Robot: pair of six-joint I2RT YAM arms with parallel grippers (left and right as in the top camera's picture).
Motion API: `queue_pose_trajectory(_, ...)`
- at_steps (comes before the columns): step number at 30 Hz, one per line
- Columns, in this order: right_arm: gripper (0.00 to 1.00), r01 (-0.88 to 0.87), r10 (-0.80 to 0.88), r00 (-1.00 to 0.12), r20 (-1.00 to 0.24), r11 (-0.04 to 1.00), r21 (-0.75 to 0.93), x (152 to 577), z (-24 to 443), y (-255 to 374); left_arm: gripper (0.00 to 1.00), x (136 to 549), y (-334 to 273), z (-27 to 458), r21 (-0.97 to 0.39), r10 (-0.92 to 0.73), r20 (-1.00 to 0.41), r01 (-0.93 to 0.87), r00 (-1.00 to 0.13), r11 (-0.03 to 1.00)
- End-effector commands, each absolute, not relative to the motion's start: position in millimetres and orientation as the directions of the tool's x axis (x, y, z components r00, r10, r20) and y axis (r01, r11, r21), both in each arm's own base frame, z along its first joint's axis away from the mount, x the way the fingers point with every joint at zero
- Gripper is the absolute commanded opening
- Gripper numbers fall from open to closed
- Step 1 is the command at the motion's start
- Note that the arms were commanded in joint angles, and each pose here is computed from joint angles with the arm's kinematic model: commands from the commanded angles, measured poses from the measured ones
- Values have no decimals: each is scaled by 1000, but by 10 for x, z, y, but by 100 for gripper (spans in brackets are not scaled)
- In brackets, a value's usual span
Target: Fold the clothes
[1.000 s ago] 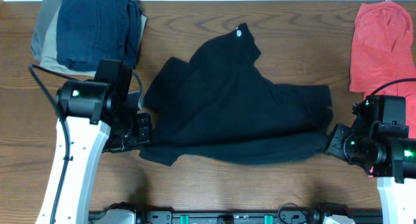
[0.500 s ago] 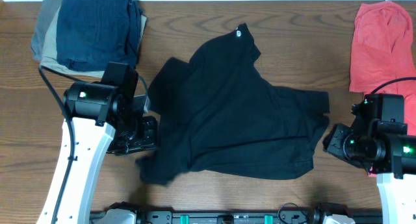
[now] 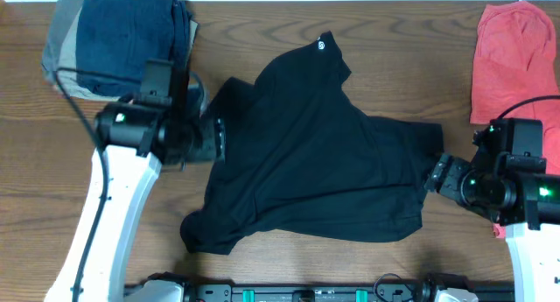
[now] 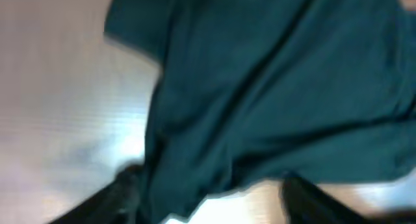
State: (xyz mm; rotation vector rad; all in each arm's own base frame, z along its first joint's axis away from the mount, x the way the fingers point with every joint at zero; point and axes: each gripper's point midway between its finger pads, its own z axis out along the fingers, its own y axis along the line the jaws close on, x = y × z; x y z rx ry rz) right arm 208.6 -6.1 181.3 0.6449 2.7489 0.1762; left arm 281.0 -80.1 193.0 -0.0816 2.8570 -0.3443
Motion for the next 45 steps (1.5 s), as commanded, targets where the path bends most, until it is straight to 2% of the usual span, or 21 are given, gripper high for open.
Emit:
queue_pose_trajectory(1, 66, 404, 440, -862, -252, 896, 184, 2144, 1752, -26, 53, 3053, -835, 1739, -231, -80, -250, -21, -965, 973)
queue_pose_trajectory(3, 38, 407, 441, -866, -237, 896, 178, 2192, 1702, -29, 33, 3264, -873, 1598, -233, -81, -262, -18, -962, 972)
queue_pose_trajectory(5, 19, 408, 439, -871, -220, 897, 172, 2244, 1646, -27, 19, 3439, -904, 1444, -234, -82, -265, -18, -961, 972)
queue_pose_trajectory(7, 9, 403, 432, -879, -202, 899, 168, 2305, 1581, -8, 9, 3572, -927, 1293, -233, -81, -262, -19, -962, 972)
queue_pose_trajectory(10, 1, 387, 413, -894, -173, 907, 169, 2407, 1469, 55, 6, 3748, -957, 1054, -232, -81, -256, -21, -963, 973)
queue_pose_trajectory(15, 1, 352, 375, -916, -143, 922, 159, 2620, 1252, 167, 6, 3891, -984, 721, -227, -81, -227, -28, -970, 973)
queue_pose_trajectory(21, 1, 319, 341, -933, -113, 932, 173, 2857, 979, 314, 6, 3842, -1027, 285, -233, -75, -121, -45, -990, 972)
queue_pose_trajectory(32, 1, 309, 309, -951, 23, 941, 140, 2948, 395, 448, 6, 3811, -934, -207, -197, -93, -33, -84, -995, 977)
queue_pose_trajectory(37, 1, 314, 309, -949, 62, 941, 124, 2955, 206, 448, 6, 3827, -438, -268, -36, -277, -44, -276, -960, 961)
queue_pose_trajectory(45, 1, 302, 296, -953, 66, 945, 123, 3020, 45, 494, 6, 3704, 129, -271, 0, -479, 6, -479, -878, 878)
